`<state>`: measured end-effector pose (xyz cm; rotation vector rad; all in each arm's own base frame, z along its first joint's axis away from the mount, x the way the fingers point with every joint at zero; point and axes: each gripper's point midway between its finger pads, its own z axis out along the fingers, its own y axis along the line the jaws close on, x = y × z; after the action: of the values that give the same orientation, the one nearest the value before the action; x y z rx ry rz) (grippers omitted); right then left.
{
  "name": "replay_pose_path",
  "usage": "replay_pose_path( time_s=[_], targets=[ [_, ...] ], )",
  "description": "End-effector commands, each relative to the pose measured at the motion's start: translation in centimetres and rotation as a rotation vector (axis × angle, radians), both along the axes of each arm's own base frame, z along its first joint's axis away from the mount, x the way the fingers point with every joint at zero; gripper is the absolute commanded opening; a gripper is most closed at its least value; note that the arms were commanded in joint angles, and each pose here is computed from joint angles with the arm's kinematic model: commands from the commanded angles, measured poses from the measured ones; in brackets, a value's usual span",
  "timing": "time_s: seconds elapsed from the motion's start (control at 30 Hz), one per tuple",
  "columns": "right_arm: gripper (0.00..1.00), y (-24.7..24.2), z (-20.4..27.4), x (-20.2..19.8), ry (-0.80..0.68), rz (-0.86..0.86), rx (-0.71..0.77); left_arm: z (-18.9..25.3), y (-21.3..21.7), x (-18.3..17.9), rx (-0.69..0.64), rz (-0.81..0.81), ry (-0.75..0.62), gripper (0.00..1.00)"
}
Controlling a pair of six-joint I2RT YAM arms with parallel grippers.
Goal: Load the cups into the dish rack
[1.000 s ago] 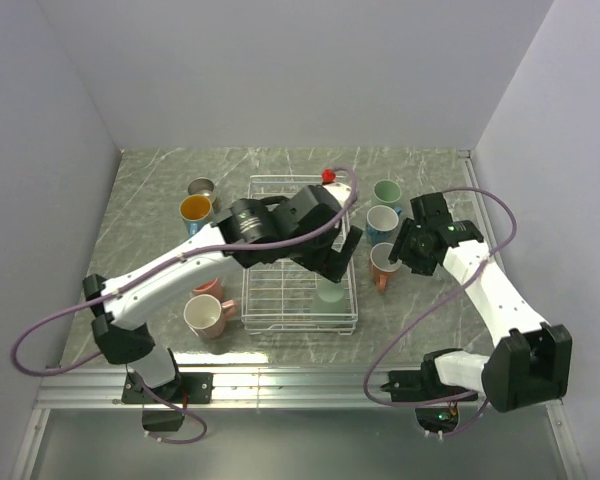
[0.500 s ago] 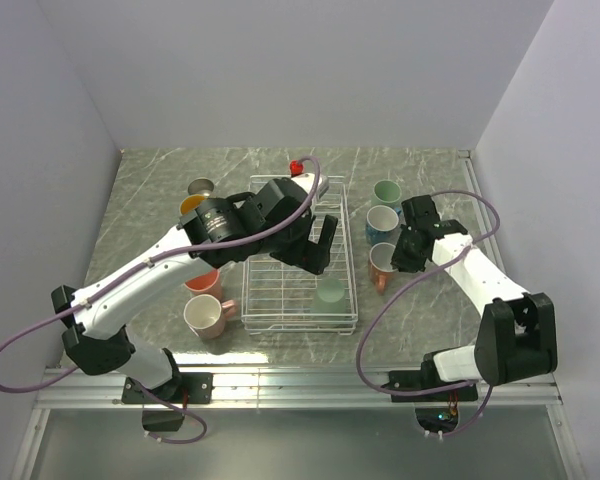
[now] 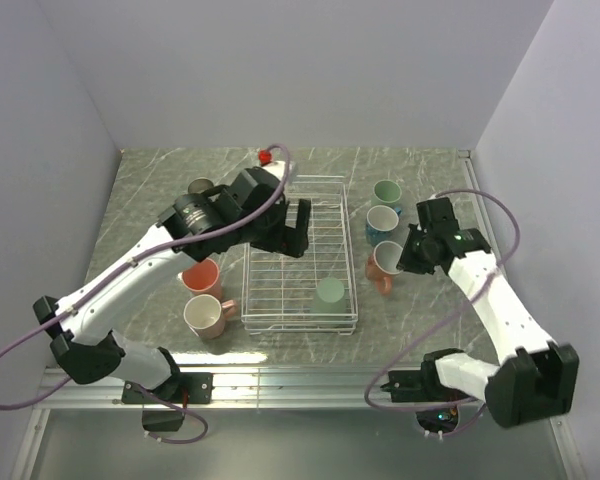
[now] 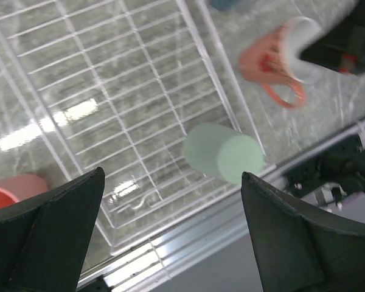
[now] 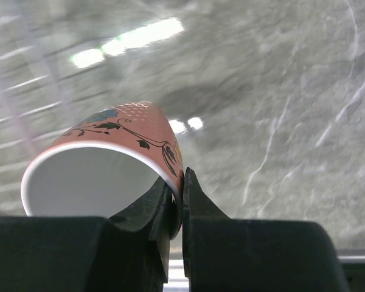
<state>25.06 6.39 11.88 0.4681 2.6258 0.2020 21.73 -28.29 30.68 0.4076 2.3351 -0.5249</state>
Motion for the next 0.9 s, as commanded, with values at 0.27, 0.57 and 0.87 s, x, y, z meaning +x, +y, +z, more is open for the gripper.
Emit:
replay_pose_path(
  time_s=[0.27,0.57,0.87],
  targets=[
    [0.0,7.9,21.5,-1.7,-0.492,0.272,0.505,8.3,1.8,0.6,-0.412,-0.117,-0.205,0.99],
    [0.0,13.7,29.7,-3.1,-0.63,0.515,1.025,13.4,0.6,-3.0,-0.868,-0.415,-0.142,0.99],
    [0.0,15.0,31.3,-4.4,-0.629,0.613,1.163,14.6,1.1,-6.2,-1.058,-0.526,-0.172,0.99]
  ],
)
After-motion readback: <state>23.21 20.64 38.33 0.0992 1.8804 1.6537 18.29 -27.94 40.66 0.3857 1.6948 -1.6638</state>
